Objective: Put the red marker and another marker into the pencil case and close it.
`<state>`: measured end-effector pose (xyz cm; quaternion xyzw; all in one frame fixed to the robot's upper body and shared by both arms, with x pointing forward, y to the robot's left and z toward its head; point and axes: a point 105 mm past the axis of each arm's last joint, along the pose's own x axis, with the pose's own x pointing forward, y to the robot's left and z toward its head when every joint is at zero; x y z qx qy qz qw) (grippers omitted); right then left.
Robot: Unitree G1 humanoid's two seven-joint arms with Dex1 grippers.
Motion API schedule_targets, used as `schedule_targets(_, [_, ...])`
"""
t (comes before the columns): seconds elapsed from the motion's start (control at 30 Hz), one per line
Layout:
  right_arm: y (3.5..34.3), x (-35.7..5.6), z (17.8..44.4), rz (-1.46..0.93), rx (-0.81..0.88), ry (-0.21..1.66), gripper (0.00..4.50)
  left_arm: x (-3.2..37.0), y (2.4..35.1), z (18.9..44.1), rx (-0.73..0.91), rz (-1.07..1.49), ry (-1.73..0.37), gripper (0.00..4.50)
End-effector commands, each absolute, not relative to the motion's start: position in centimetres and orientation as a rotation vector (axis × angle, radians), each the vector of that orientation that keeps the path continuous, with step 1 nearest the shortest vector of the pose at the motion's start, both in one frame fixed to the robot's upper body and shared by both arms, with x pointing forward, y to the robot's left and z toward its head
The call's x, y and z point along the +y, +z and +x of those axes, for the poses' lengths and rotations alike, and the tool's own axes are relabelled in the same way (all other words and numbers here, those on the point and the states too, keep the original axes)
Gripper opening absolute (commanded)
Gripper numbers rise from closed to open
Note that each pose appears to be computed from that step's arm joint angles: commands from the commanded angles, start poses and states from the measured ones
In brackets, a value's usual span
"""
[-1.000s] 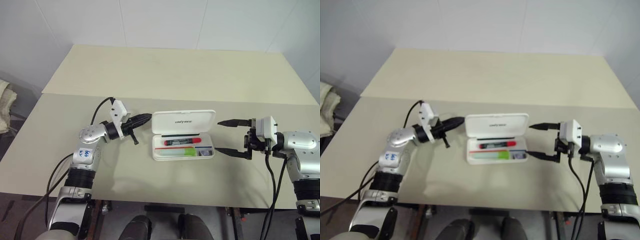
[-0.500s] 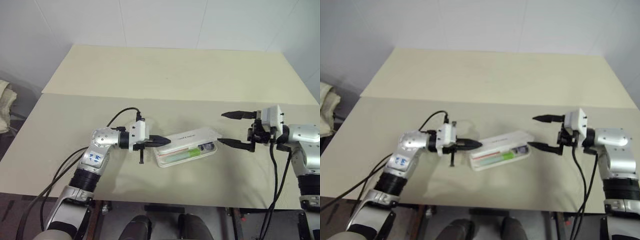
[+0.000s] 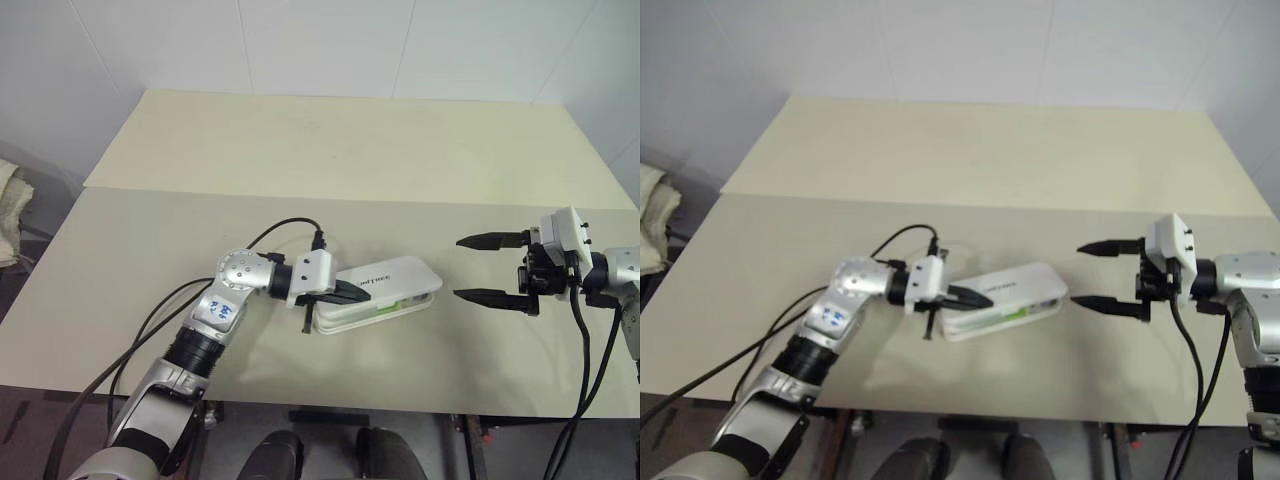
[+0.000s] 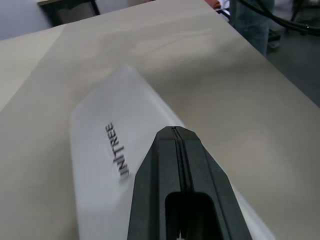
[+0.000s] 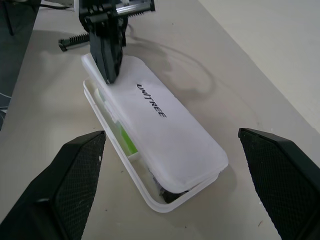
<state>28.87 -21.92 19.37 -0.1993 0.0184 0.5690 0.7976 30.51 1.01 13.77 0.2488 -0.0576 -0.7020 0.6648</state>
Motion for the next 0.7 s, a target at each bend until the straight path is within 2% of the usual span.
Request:
schedule_targets(0.03, [20.7, -21.6, 28.4, -0.457, -0.015, 1.209, 4.5, -0.2, 13.1, 30.5, -0.066, 0.597, -1.588, 0.02])
schedule_targets(0.33, [20.1, -20.9, 27.7, -0.431, -0.027, 1.188, 4.5, -0.4, 10.2, 29.2, 0.081, 0.626, -1.62, 0.02])
schedule_targets(0.5, [19.9, -20.6, 27.5, -0.418, -0.026, 1.186, 4.5, 0.3, 8.3, 29.5, 0.179, 0.667, -1.578, 0.02])
schedule_targets(0.7, [19.6, -20.3, 27.4, -0.406, -0.024, 1.193, 4.5, -0.1, 9.2, 29.6, 0.16, 0.626, -1.556, 0.02])
